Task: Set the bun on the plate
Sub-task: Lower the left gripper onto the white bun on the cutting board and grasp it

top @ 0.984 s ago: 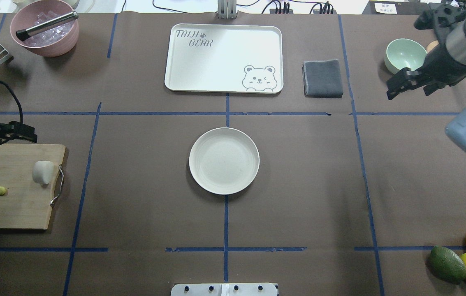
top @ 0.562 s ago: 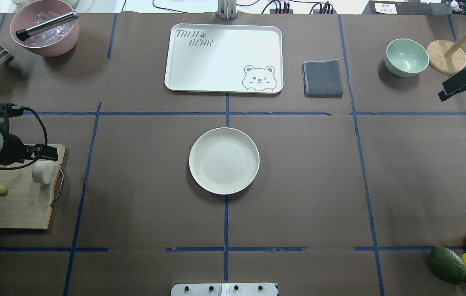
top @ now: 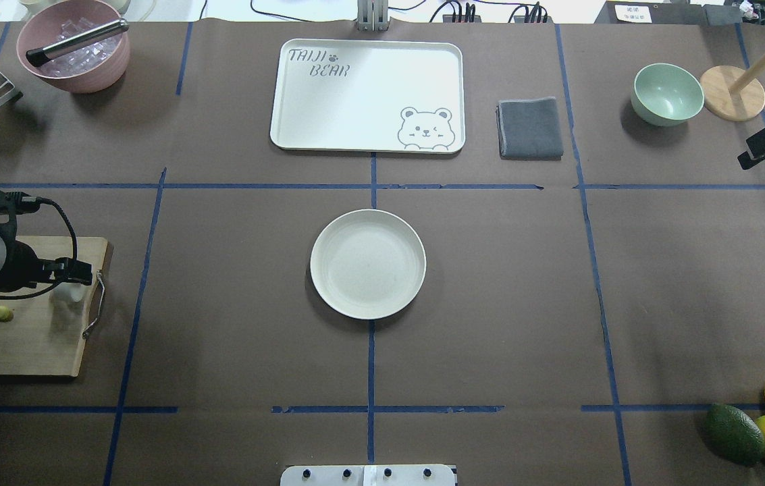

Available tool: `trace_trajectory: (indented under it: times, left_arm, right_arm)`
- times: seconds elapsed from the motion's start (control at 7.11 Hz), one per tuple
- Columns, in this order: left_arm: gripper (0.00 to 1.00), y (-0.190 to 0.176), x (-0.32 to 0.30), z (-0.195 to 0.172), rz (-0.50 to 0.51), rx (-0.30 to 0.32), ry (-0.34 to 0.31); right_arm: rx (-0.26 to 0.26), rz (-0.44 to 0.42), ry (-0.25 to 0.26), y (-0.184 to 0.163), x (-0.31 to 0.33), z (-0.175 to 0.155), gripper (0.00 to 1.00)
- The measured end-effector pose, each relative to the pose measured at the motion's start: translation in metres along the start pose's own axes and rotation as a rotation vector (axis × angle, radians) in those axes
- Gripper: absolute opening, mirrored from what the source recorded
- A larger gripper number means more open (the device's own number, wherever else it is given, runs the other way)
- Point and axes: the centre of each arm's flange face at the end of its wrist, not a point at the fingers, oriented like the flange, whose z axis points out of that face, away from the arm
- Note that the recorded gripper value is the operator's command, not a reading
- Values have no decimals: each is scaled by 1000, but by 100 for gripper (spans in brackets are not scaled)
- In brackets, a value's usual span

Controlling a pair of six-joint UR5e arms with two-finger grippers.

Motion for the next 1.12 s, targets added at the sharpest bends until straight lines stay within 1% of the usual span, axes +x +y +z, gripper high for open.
trace_trajectory:
  times: [0.28, 0.56, 0.7, 1.12]
  left_arm:
    - [98, 4, -3, 1, -1, -7, -2]
    - [89, 7, 1, 0, 0, -10, 3]
    - [82, 7, 4, -2, 3, -7, 9]
    - [54, 7, 7, -5, 6, -2, 13]
  right_arm:
    - [-1, 1, 1, 0, 1, 0, 100]
    - [-1, 2, 2, 0, 1, 1, 100]
    - [-2, 3, 2, 0, 2, 1, 100]
    - [-6, 8, 4, 1, 4, 2, 100]
